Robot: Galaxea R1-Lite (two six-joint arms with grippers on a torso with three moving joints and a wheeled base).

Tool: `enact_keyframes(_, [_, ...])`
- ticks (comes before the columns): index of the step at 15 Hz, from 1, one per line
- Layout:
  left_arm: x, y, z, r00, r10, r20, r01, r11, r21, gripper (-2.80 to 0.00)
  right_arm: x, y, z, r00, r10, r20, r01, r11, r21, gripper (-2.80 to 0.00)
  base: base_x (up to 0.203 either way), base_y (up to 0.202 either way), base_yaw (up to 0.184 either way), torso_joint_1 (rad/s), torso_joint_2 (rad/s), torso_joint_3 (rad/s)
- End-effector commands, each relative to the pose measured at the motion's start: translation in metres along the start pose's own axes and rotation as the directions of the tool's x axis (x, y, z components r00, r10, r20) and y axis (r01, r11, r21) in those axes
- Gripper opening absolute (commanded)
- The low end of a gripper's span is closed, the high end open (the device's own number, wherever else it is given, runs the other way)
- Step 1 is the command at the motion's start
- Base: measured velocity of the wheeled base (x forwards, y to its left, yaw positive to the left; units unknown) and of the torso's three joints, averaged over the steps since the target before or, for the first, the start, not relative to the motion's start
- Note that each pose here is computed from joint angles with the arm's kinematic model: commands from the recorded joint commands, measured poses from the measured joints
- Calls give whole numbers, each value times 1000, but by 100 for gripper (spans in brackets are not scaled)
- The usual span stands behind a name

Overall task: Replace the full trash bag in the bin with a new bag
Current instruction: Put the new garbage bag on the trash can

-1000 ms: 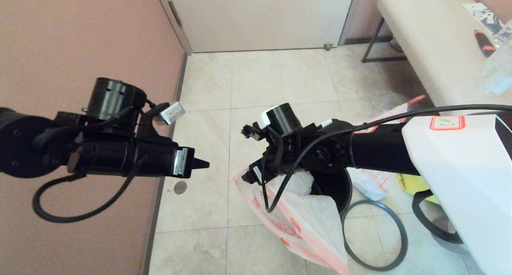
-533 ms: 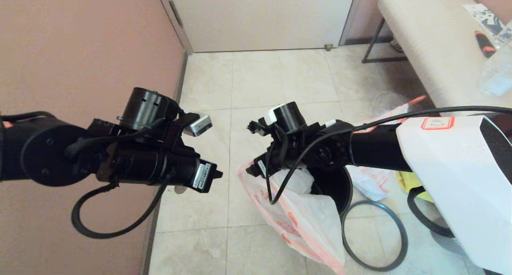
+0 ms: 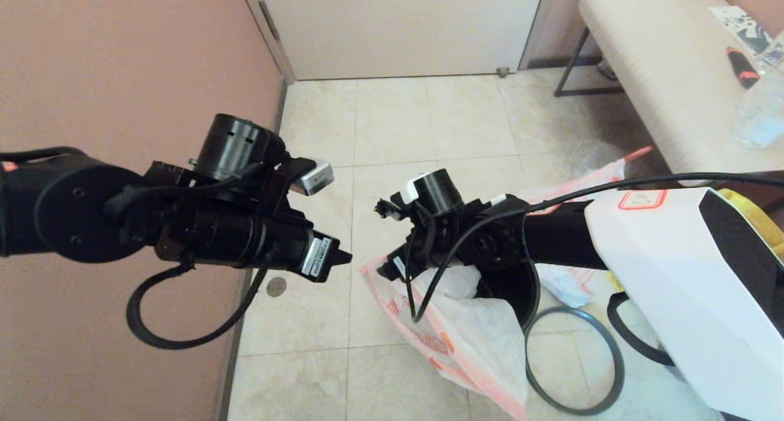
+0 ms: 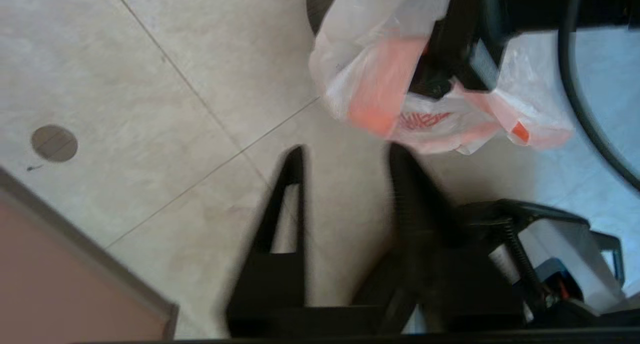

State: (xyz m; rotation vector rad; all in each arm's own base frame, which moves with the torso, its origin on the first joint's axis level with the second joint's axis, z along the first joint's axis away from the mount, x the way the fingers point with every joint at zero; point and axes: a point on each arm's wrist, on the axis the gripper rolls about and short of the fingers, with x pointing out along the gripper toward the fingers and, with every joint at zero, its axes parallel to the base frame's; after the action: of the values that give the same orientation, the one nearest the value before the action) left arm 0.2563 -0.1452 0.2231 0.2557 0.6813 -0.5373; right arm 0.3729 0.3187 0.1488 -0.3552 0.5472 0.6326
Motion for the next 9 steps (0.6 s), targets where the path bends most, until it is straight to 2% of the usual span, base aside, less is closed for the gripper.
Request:
enact_keyframes(1, [4, -10, 6, 999, 21, -35, -20, 999, 27, 0, 7, 0, -6, 999, -23, -22, 22, 1000, -17, 0, 0, 0, 0, 0, 0, 0])
enact_keyframes(2, [7, -14, 8, 998, 42, -55, -40, 999, 37, 0, 8, 0, -6, 999, -26, -22, 26, 999, -27, 0, 0, 0, 0, 0, 0, 0])
enact_keyframes(5, [4, -19, 6, 995, 37, -92, -31, 998, 57, 0, 12, 0, -8, 1000, -29, -10, 28, 999, -34, 0, 0, 0, 0, 0, 0, 0])
enact_keyframes(7, [12, -12, 3, 989, 48, -142, -39, 997, 66, 0, 21, 0, -16, 999, -26, -36, 24, 998, -64, 0, 0, 0, 0, 0, 0, 0])
enact_keyframes(9, [22, -8, 0, 984, 20, -174, -11, 999, 52, 0, 29, 0, -23, 998, -24, -58, 19, 997, -77, 0, 0, 0, 0, 0, 0, 0])
